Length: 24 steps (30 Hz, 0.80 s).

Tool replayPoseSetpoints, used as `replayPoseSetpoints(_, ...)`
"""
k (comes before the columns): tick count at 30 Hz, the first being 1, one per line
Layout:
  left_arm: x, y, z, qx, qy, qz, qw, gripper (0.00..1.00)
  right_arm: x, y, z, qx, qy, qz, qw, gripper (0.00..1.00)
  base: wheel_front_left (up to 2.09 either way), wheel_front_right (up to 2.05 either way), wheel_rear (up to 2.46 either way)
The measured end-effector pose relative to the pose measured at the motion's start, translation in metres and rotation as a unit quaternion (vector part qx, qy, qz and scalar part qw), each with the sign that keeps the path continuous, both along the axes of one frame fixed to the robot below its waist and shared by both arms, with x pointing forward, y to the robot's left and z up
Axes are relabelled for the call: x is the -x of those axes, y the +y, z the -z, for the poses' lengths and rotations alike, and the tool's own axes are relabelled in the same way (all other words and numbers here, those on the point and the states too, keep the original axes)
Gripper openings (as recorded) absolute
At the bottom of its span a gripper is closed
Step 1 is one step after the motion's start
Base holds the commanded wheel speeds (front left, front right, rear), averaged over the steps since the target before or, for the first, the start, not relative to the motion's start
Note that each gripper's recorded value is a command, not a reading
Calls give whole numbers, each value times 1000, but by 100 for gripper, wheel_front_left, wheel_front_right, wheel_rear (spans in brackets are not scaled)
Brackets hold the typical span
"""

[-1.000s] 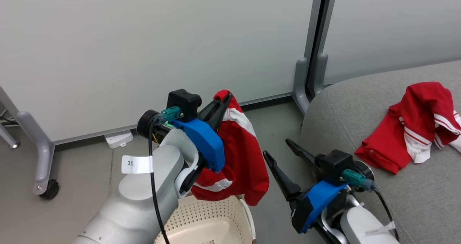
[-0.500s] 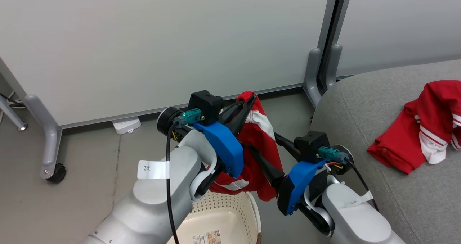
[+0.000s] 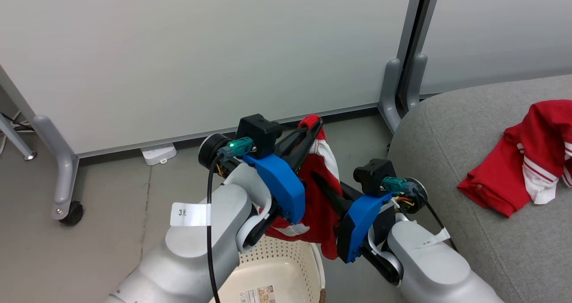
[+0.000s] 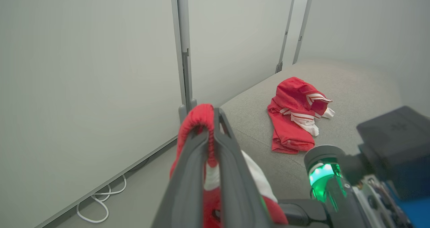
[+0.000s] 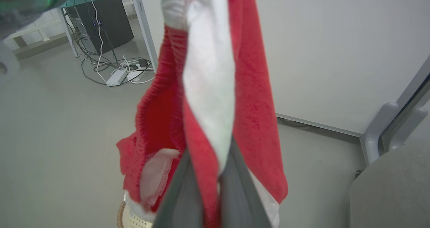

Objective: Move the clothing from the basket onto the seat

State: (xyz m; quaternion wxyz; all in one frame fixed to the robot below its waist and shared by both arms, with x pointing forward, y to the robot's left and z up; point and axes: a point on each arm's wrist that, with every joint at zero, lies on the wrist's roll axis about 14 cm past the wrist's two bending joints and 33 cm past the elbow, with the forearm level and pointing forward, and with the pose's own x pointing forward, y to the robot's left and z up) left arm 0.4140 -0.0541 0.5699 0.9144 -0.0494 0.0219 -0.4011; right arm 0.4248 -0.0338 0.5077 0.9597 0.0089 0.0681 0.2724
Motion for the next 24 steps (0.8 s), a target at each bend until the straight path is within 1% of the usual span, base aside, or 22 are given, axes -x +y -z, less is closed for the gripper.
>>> replayPoseSetpoints(24, 2, 0, 5, 0, 10, 1, 1000, 0, -2, -7, -2, -9, -8, 9, 1000, 0, 0, 0, 0)
